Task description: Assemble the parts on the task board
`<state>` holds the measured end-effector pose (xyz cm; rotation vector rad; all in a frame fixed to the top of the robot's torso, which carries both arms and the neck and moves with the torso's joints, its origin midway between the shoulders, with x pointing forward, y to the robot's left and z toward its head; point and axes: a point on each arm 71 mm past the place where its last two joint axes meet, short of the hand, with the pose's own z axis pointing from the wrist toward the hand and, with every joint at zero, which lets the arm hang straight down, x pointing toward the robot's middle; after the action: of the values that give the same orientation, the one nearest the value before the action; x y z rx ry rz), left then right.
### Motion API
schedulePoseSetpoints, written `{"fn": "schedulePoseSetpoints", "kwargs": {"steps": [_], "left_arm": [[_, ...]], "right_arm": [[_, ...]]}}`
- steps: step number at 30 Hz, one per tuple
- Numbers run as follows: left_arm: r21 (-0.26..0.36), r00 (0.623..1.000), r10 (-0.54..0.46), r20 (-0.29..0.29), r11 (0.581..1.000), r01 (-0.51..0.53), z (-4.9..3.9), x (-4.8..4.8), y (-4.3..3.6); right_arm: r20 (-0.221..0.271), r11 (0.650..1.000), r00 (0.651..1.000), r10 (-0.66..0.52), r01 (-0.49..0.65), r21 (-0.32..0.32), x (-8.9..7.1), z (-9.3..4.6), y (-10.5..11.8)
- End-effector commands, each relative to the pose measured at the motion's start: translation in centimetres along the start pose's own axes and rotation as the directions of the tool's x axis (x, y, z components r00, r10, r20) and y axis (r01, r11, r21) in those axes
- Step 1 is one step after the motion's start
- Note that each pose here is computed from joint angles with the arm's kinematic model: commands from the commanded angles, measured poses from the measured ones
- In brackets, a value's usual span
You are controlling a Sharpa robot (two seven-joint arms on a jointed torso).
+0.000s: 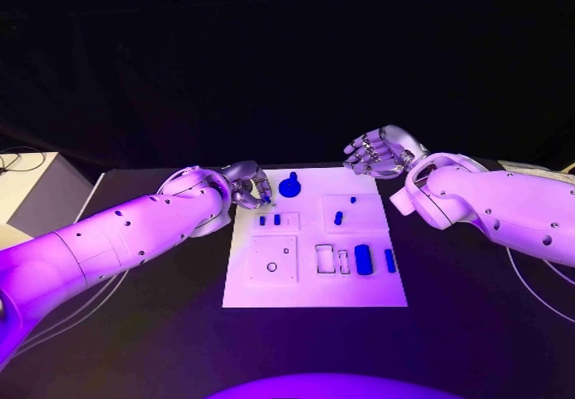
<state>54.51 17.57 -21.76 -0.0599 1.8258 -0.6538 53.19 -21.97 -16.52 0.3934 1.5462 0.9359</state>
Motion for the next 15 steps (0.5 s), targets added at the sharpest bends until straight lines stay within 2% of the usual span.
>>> {"fn": "schedulePoseSetpoints", "kwargs": {"steps": [1,10,15], "left_arm": [[0.011,1.0,0.007,-0.008,1.0,-0.007,0.1,0.17,-0.31],[0.016,1.0,0.005,-0.013,1.0,-0.005,0.45,0.48,-0.69],[0.01,1.0,0.006,-0.023,1.0,-0.005,0.68,0.66,-0.63]], "right_arm": [[-0.015,1.0,1.0,-0.006,0.006,-0.02,0.16,0.0,0.2],[-0.016,1.0,1.0,-0.005,0.005,-0.021,0.2,-0.01,0.25],[-0.017,1.0,1.0,-0.005,0.005,-0.023,0.24,-0.01,0.3]]}}
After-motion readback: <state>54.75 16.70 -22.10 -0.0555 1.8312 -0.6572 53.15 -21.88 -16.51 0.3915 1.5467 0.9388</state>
